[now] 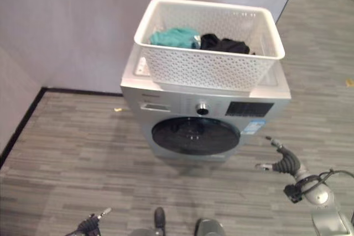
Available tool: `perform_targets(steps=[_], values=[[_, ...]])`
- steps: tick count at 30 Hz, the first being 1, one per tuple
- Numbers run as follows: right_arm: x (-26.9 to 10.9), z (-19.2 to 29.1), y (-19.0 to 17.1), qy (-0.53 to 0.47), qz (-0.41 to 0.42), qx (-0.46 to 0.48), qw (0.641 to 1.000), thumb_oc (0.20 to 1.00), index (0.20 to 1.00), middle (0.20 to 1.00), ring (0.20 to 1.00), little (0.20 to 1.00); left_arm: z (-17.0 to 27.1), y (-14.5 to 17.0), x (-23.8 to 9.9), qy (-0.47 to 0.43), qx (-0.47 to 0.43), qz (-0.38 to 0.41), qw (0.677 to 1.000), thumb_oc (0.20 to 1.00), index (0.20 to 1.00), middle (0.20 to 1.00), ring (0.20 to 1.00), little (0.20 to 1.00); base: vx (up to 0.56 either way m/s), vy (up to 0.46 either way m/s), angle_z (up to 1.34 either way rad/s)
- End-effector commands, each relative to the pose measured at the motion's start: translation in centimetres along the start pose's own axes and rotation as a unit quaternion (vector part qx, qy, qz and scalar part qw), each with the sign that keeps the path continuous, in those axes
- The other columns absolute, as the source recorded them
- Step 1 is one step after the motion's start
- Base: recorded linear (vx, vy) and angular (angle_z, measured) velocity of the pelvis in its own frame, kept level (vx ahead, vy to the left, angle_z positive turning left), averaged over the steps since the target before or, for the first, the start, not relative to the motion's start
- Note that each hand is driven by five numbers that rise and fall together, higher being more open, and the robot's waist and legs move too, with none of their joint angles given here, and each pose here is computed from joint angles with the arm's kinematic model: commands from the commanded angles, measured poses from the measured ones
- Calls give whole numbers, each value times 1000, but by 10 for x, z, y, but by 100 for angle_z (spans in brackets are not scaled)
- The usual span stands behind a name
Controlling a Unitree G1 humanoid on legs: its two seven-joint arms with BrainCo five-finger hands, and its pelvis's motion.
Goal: Grab the laundry basket,head to the washer,open it,put in the laundry and shut it.
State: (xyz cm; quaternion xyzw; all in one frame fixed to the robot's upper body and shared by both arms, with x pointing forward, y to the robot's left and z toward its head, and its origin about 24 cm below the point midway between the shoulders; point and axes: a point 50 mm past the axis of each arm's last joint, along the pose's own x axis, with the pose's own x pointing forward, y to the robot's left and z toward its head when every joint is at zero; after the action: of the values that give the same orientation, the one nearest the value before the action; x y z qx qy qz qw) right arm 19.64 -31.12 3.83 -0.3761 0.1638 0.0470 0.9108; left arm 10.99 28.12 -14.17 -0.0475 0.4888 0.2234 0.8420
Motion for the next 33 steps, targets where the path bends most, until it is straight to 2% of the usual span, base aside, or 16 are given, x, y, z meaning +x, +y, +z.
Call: perform_targets(steps=[1, 4, 13, 21, 28, 33], values=[[6, 15, -19, -36, -58, -10, 998, 1000, 1000, 1000, 1000, 1000, 10, 3, 2, -17, 10, 13, 1000, 1000, 1000, 1000, 1000, 1000, 116, -80, 43], [-1, 5, -9, -15, -43, 13, 999, 1000, 1000, 1000, 1000, 1000, 12, 4, 2, -11, 21, 14, 1000, 1000, 1000, 1000, 1000, 1000, 78, -120, 59], [-20, -15, -26, 32, -26, -39, 998, 1000, 1000, 1000, 1000, 1000, -28, 26, -7, 51, 9, 30, 998, 1000, 1000, 1000, 1000, 1000, 57, -125, 25], [-23, -27, -24, 63, -11, -64, 996, 1000, 1000, 1000, 1000, 1000, -34, 17, -7, 59, 4, 19, 998, 1000, 1000, 1000, 1000, 1000, 3, -57, 4], [-16, -31, -14, 71, 17, -74, 995, 1000, 1000, 1000, 1000, 1000, -28, 9, -5, 41, -1, 8, 999, 1000, 1000, 1000, 1000, 1000, 3, -15, -1], [-6, -25, -11, 65, 25, -114, 991, 1000, 1000, 1000, 1000, 1000, -29, -3, -5, 41, 10, -8, 999, 1000, 1000, 1000, 1000, 1000, 0, 0, 0]])
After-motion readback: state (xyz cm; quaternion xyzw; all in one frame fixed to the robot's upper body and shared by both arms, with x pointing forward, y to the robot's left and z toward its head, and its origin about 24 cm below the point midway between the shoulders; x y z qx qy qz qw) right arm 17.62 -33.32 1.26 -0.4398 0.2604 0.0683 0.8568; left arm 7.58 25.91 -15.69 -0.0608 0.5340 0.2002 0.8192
